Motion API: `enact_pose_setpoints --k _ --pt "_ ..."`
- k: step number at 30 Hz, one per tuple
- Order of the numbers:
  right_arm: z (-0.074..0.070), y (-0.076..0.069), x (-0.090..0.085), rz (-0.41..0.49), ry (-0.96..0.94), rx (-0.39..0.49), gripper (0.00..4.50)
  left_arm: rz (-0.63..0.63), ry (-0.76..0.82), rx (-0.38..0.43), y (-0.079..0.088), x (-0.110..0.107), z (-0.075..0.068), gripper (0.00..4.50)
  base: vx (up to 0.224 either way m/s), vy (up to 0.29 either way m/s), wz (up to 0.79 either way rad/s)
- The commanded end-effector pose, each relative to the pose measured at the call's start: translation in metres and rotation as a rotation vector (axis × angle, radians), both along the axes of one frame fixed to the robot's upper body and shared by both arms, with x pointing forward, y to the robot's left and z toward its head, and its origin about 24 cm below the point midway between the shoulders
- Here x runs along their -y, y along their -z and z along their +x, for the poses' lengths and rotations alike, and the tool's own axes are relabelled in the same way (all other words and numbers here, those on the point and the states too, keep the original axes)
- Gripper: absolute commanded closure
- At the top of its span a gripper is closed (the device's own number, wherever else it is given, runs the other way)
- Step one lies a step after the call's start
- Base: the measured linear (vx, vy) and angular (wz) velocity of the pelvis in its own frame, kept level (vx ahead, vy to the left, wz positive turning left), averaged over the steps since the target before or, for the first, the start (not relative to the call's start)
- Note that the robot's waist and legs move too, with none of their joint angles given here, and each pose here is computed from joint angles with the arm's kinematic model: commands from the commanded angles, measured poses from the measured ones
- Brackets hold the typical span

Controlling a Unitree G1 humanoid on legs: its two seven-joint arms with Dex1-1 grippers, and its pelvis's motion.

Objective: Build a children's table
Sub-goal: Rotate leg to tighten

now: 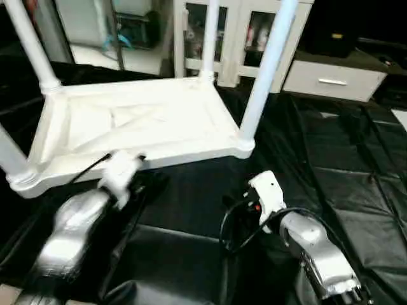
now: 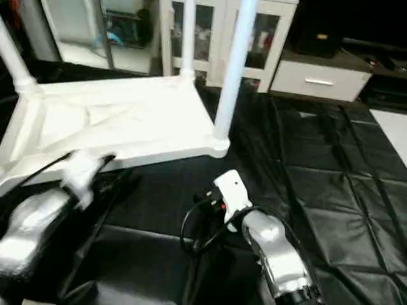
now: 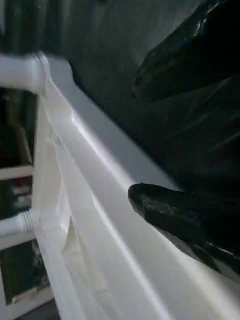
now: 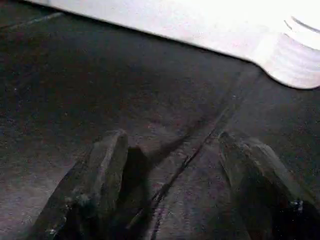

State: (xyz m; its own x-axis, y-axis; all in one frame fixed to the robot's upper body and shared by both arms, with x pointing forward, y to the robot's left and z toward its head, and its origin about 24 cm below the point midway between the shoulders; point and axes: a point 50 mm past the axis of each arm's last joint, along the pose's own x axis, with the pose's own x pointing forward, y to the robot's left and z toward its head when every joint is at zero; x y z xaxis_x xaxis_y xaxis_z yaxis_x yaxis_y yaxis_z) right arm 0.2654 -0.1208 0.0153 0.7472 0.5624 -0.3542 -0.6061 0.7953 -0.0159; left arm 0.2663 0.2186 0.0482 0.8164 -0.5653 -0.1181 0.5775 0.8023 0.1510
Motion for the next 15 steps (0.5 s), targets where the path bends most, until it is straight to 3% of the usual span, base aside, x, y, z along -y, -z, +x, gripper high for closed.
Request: enact_pose_setpoints --k 1,4,6,9,15 --pt "0.001 0.0 0.002 -0.001 -0.002 0.013 1.36 -0.15 0.024 0.012 -0.019 -0.014 -0.012 1.2 0.0 0.0 0.0" --pt "0.002 -0.003 0.004 0.009 0.003 0.021 1.36 -0.241 -0.023 0.006 -0.029 -0.039 -0.029 1.11 0.0 0.0 0.0" --pt "0.003 -0.004 0.005 0.017 0.001 0.024 1.36 -0.285 -0.065 0.02 -0.038 -0.058 -0.041 0.8 0.0 0.0 0.0" --pt "0.004 -0.003 0.005 0.011 -0.017 0.024 1.36 -0.249 -0.108 0.034 -0.047 -0.084 -0.057 0.72 0.0 0.0 0.0" --pt "0.005 -0.002 0.005 0.005 -0.028 0.024 1.36 -0.197 -0.275 0.075 -0.065 -0.133 -0.08 0.06 0.0 0.0 0.0"
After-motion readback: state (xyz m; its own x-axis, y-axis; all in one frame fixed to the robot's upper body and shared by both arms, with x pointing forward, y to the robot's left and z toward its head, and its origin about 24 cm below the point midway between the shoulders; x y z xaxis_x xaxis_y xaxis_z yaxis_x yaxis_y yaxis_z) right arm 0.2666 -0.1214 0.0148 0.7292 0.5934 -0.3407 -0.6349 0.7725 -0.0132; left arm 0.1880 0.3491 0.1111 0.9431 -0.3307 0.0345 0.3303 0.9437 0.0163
